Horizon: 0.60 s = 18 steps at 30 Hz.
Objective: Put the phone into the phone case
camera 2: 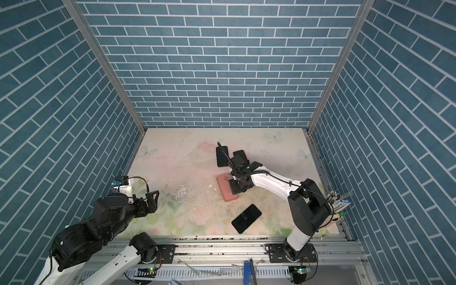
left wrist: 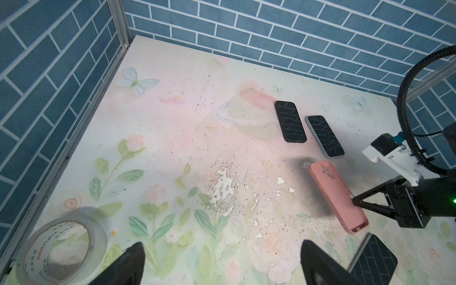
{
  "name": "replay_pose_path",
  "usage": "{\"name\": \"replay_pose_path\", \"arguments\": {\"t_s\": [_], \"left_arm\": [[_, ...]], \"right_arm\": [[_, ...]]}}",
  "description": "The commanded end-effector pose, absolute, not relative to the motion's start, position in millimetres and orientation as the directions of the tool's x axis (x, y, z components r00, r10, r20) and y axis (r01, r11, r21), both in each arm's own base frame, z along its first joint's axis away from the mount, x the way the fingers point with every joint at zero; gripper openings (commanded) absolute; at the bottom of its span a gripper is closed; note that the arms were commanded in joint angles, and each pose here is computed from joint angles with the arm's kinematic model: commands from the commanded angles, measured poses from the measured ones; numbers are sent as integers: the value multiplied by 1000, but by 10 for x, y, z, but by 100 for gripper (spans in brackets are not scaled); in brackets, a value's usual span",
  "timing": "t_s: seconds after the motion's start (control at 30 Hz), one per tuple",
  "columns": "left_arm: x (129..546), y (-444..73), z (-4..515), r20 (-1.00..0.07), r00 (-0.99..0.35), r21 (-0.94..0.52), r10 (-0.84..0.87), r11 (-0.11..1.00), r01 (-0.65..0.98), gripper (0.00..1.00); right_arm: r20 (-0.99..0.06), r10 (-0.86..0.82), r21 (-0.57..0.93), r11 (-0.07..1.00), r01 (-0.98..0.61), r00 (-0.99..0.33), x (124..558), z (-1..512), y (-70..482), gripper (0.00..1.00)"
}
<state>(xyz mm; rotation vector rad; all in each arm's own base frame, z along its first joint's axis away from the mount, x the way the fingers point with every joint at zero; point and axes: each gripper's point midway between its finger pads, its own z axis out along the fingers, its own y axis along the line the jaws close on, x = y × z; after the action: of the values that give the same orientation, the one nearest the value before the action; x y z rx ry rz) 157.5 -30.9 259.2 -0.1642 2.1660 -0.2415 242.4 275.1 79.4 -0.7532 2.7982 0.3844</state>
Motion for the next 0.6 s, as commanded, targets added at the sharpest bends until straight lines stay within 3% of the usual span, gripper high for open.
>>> {"name": "replay_pose_path", "arguments": {"t_s": [0.0,0.33,0.4,0.47,0.5,0.57], "left_arm": [[1535,-224,2537,-794,-570,-217,-212,974,-59,100],[1538,-261,2536,-793,-574,-221,-202,975,-39,100],[1542,-279,2542,-793,-576,-224,-200,974,-31,99],[1537,-302,2548,-793,-577,-230,-196,973,-16,100],[1532,-307,2556,-795,-574,-233,-196,972,-9,100],[1520,-319,2569,-800,-567,-241,-195,970,7,100]], "right_arm": [[-235,-563,154,784,-602,-793,2277,764,2773,0],[-233,-693,-5,702,-712,-682,2236,732,2770,2],[-226,-693,-37,709,-704,-685,2271,744,2732,23],[-231,-664,-56,739,-672,-711,2303,797,2699,55],[-238,-641,-50,759,-650,-730,2309,828,2688,62],[-253,-580,-12,802,-597,-774,2286,900,2708,67]]}}
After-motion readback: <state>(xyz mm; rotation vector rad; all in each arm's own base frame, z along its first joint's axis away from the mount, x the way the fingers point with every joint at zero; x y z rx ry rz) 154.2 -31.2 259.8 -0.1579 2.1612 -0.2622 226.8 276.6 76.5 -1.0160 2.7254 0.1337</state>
